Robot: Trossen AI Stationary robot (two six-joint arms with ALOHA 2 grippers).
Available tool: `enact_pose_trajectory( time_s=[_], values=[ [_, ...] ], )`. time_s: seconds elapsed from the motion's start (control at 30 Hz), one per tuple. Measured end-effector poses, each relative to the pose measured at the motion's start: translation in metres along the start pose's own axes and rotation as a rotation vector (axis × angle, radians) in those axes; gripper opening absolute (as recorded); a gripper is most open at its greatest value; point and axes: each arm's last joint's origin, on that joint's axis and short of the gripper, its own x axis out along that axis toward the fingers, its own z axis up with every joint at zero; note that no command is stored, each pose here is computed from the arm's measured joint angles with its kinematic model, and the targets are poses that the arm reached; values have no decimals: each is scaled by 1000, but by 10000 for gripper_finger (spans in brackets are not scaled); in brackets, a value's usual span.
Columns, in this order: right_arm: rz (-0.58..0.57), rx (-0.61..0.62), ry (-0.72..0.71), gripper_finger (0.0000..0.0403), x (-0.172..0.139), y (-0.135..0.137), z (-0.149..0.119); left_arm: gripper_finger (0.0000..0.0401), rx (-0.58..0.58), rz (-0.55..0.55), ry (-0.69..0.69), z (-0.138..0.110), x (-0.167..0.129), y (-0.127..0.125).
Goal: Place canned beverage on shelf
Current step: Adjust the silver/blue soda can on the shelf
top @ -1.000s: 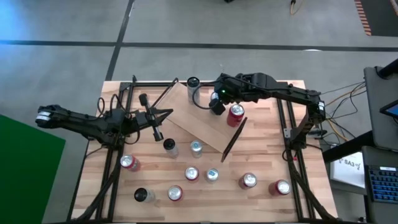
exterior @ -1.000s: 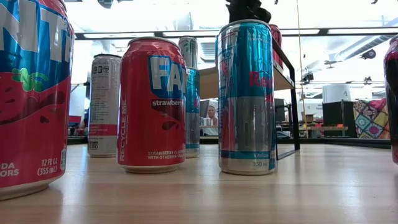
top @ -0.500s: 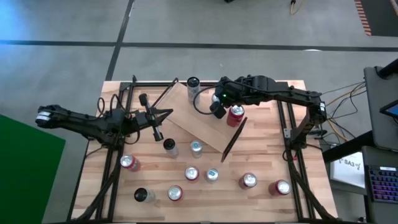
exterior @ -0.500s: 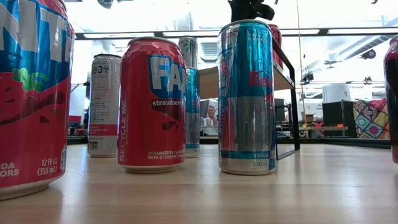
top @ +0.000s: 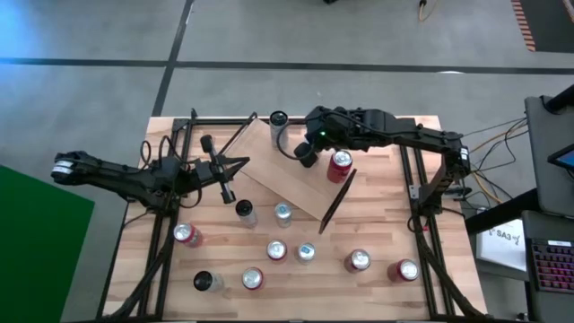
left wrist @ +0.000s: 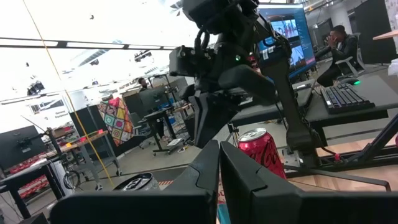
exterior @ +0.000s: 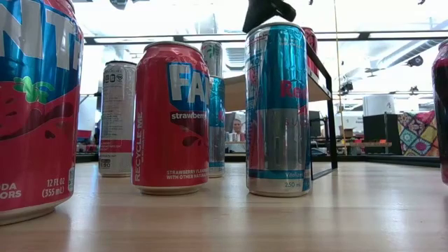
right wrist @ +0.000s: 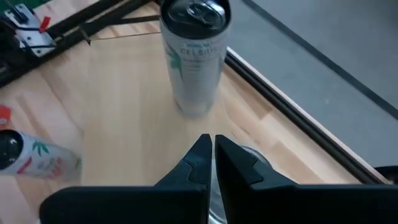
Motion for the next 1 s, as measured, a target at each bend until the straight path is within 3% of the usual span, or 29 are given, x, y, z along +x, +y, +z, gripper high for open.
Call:
enact_pose_trajectory(
  time_s=[0.27, 1.0],
  values=[
    [7, -16, 59, 12, 10, 3, -5, 0, 6, -1, 2, 0, 0, 0],
    [28, -10, 160, 12, -3, 1, -12, 0, 13, -2, 5, 0, 0, 0]
  ],
)
